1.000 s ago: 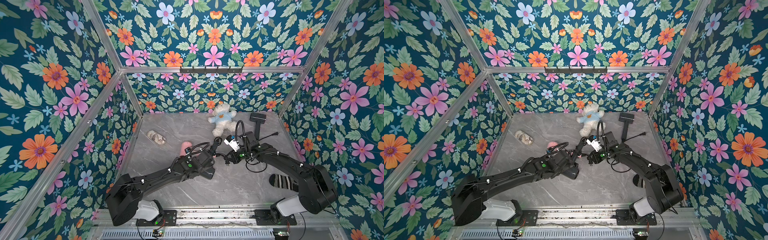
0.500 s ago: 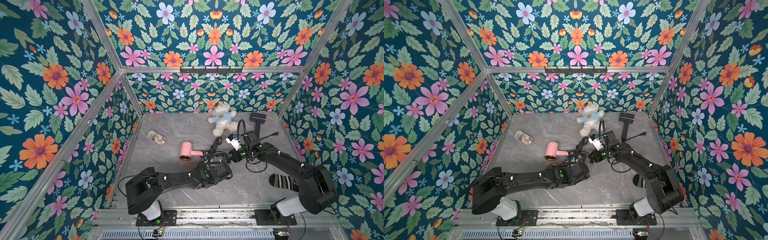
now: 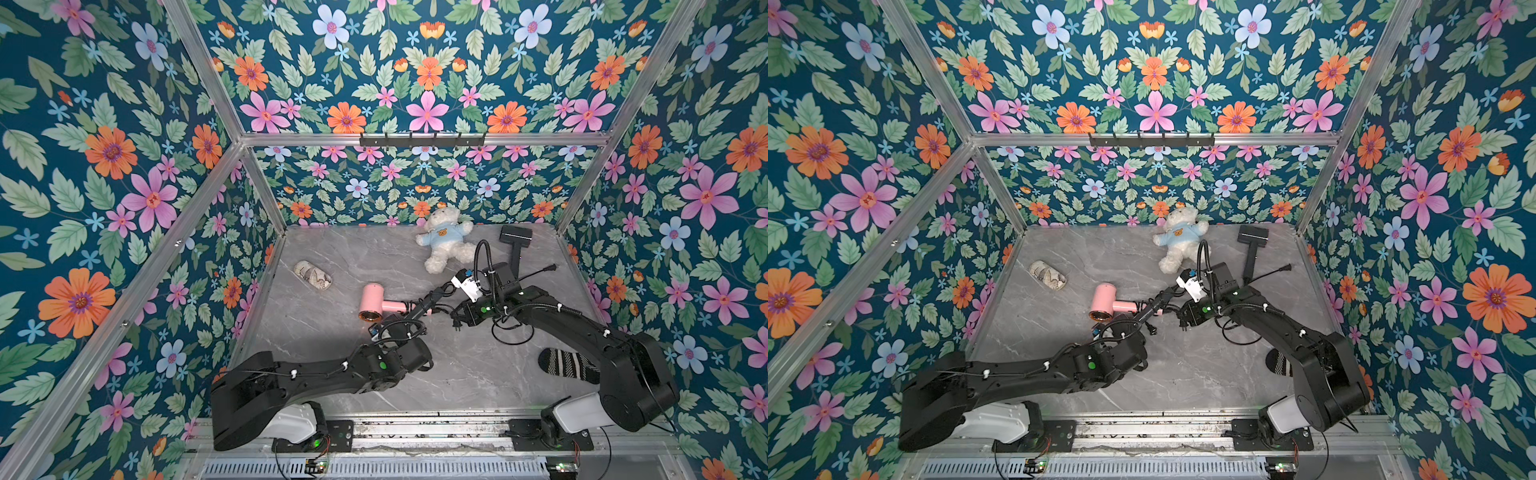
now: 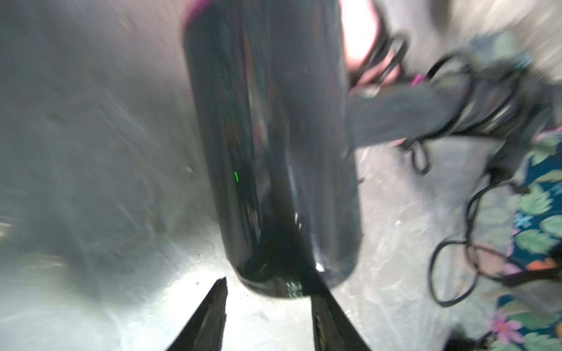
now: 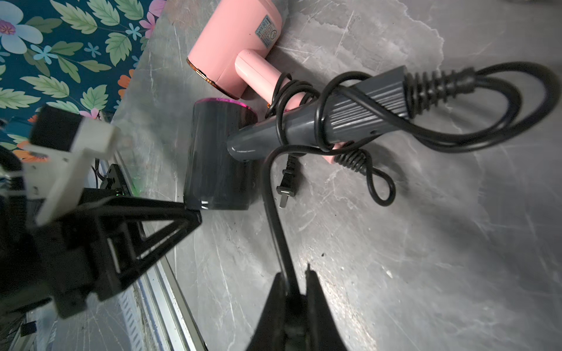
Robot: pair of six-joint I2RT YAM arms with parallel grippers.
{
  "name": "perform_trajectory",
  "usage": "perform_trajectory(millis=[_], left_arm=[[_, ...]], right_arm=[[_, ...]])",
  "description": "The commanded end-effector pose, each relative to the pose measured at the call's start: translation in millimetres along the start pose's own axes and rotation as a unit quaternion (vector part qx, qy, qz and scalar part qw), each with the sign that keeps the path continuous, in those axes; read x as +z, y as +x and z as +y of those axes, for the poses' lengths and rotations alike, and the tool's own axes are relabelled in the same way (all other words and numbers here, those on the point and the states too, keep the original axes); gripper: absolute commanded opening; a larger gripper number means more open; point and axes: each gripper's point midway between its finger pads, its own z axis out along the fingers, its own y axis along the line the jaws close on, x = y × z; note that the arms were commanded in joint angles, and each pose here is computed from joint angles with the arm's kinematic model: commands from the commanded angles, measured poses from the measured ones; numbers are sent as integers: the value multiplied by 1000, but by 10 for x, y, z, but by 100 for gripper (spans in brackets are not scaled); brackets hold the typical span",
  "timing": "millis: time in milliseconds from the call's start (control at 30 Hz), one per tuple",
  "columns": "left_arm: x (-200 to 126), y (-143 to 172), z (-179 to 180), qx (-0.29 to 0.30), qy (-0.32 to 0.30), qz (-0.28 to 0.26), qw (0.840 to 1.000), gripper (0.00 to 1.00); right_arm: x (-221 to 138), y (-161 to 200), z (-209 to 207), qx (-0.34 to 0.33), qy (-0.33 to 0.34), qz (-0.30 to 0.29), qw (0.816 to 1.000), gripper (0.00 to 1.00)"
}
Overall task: Wrap the cord around the hair dryer
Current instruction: Adjust the hair dryer at the center of the board.
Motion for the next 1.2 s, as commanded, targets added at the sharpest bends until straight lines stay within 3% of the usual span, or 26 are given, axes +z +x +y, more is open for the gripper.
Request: perform_trajectory(millis=[0,233,400,467,667,933,1167], left_arm=[[-160,-480,275,-3,-42,-87,995,50],[-457,-764,315,14,-53,-100,993,58],[-443,-843,100,54,-67,-93,992,92],[-379,-862,-5,66,-72,-84,992,99],[-142,-1046,-156,96,-70,-15,993,99],[213,-1023,-201,172,-115,82,975,99],[471,-981,-33,175,-131,115,969,99]], right_arm=[[21,13,66,3,-9,5,1000,0],[70,-29,117,-2,-14,6,1000,0],[79,-20,97,-4,-8,9,1000,0],[91,-7,83,-3,-8,12,1000,0],[157,49,65,-2,-7,23,1000,0],[170,75,72,-5,-9,25,1000,0],[147,90,76,-9,-7,25,1000,0]])
